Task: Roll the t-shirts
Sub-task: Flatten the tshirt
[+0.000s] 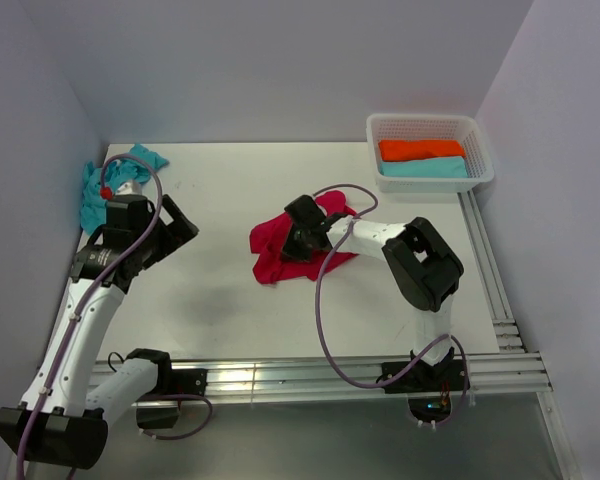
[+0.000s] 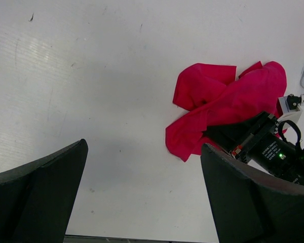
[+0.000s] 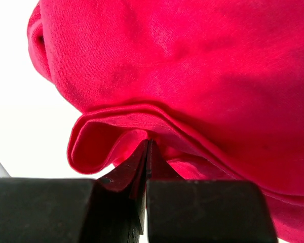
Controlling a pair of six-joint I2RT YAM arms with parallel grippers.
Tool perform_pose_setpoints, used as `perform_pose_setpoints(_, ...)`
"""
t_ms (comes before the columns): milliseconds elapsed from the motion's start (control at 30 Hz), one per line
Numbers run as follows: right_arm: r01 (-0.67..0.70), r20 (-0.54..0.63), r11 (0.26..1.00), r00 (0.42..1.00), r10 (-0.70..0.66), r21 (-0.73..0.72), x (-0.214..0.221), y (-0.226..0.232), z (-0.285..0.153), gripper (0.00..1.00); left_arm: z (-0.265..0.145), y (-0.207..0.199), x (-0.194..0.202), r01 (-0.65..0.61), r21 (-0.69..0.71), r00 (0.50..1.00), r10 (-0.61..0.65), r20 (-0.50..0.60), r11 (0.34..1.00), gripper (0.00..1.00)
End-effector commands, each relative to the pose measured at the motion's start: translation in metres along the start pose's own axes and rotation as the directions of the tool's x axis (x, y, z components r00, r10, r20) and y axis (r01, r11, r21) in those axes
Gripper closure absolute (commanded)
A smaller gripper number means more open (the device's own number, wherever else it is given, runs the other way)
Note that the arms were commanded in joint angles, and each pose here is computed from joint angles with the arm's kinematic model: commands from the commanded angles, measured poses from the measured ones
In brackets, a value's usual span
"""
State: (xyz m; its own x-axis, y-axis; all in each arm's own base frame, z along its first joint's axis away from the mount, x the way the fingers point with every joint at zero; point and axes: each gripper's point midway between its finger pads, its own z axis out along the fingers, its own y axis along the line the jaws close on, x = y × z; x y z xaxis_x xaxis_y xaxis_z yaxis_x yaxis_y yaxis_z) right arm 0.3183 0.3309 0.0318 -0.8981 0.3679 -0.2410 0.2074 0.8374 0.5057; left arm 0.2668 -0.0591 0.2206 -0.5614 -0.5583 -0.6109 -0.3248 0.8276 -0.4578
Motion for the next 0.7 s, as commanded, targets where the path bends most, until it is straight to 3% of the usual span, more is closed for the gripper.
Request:
perform_pose_setpoints(0, 0.023, 0.028, 0.997, 0.999, -0.021, -0.078, -0.008, 0.029, -0.014, 1.0, 0.001, -0.007, -0.005, -0.011, 0.022, 1.0, 0.01, 0.003, 1.0, 0.0)
perform_pose_setpoints(167, 0.082, 0.119, 0.98, 0.991, -0.061, -0.179, -0.036, 0.066, -0.069, 1.0, 0.011, -0.029, 0.005, -0.022, 0.148, 0.999, 0.029, -0.044, 0.989, 0.0)
perform_pose_setpoints(200, 0.094, 0.162, 0.973, 0.985, -0.06, -0.211, -0.047, 0.076, -0.093, 1.0, 0.009, -0.048, 0.001, -0.027, 0.247, 0.999, 0.037, -0.035, 0.969, 0.0)
perform_pose_setpoints(333, 0.122, 0.294, 0.949, 0.955, -0.034, -0.29, -0.095, 0.102, -0.167, 1.0, 0.005, -0.083, -0.004, -0.051, 0.385, 0.998, 0.062, -0.016, 0.921, 0.0)
perform_pose_setpoints(533, 0.139, 0.401, 0.955, 0.916, -0.024, -0.261, -0.151, 0.105, -0.243, 1.0, 0.005, -0.15, 0.003, -0.12, 0.474, 0.991, 0.13, 0.013, 0.872, 0.01)
perform_pose_setpoints(667, 0.135, 0.456, 0.964, 0.89, -0.015, -0.231, -0.176, 0.102, -0.268, 1.0, 0.005, -0.201, 0.036, -0.19, 0.52, 0.977, 0.214, 0.015, 0.833, 0.0)
